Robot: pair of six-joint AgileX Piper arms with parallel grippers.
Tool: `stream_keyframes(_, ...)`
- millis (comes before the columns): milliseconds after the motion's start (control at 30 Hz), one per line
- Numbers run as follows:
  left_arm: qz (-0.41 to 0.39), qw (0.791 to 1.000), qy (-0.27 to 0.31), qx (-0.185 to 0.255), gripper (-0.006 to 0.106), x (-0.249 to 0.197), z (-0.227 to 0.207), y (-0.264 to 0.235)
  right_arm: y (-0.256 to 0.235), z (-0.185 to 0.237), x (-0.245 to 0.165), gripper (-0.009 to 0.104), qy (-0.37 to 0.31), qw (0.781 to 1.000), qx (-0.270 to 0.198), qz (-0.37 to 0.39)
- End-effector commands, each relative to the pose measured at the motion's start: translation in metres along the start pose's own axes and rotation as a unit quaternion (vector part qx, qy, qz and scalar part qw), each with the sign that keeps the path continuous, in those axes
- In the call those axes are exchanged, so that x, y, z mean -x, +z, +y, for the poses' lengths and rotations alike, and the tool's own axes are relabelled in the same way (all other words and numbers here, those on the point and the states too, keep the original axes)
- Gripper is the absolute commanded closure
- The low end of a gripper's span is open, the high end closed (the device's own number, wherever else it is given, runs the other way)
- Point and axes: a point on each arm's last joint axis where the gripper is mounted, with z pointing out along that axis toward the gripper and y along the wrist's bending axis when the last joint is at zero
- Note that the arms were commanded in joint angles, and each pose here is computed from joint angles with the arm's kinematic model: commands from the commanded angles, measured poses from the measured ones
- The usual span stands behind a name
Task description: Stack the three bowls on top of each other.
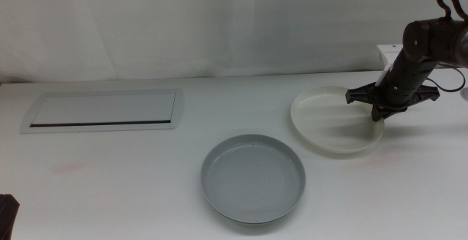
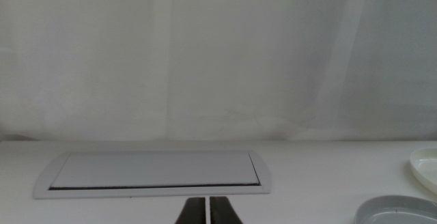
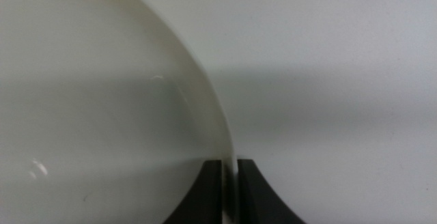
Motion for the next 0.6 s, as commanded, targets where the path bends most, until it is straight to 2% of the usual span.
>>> stream_keyframes(0,-0.006,1.000,-0.008,0.001,0.103,0.002,0.000,-0.001,0.009,-0.001,-0.006,0.098,-0.013,1.000,-0.009,0.024)
stream_keyframes(300,-0.006,1.000,-0.008,0.001,0.103,0.002,0.000,-0.001,-0.026,-0.014,0.002,0.098,0.007,1.000,-0.006,-0.016)
stream_keyframes(433,-0.006,1.000,-0.008,0.001,0.103,0.002,0.000,-0.001,-0.054,-0.026,0.004,0.098,0.020,0.999,-0.001,-0.042)
stream_keyframes(567,-0.006,1.000,-0.008,0.001,0.103,0.002,0.000,-0.001,-0.091,-0.033,0.002,0.098,0.002,0.998,-0.004,-0.068)
